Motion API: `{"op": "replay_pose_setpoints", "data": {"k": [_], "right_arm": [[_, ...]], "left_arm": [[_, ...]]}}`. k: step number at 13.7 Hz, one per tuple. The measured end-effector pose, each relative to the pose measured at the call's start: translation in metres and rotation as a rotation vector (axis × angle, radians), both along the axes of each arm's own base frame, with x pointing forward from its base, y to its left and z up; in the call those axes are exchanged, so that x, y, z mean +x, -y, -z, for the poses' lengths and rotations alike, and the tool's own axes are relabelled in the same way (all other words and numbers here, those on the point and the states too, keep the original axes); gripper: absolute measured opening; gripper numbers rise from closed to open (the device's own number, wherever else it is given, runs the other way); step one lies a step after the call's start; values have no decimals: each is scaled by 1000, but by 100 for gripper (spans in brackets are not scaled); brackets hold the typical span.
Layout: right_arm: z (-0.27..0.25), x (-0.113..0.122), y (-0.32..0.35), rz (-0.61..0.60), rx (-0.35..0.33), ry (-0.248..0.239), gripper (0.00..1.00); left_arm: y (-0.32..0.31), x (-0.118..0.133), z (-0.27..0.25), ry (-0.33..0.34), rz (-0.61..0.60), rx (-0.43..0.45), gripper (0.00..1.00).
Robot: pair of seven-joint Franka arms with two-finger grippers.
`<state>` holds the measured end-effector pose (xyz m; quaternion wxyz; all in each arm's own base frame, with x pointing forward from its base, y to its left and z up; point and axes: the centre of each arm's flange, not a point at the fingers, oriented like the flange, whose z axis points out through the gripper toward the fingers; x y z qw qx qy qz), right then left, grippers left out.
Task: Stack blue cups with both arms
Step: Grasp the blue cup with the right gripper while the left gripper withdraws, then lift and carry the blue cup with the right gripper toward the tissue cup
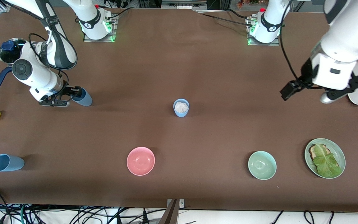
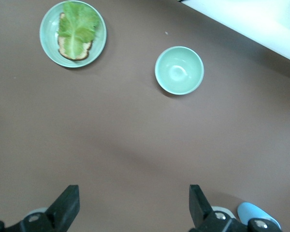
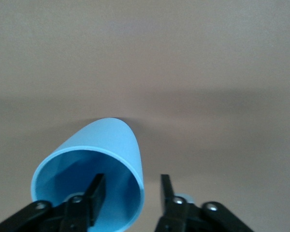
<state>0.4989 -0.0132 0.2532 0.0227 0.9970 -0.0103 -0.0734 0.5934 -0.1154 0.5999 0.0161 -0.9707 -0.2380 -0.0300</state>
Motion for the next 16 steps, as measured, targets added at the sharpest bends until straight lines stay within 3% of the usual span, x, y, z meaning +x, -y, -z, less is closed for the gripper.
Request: {"op": "replay_pose_setpoints", "data": {"k": [4, 9, 13, 16], "right_arm": [[-4, 2, 0, -8, -5, 11, 5], [-42, 14, -9, -28, -1, 64, 5], [-136, 37, -34, -56, -7, -10, 5], [-205, 50, -46, -68, -10, -31, 5]], "left_arm": [[-73, 10, 2, -20, 229, 17, 100], [-119, 12, 3, -31, 308, 18, 100], [-142, 11, 4, -44, 416, 22, 100], [-142, 5, 5, -75, 430, 12, 100]]}}
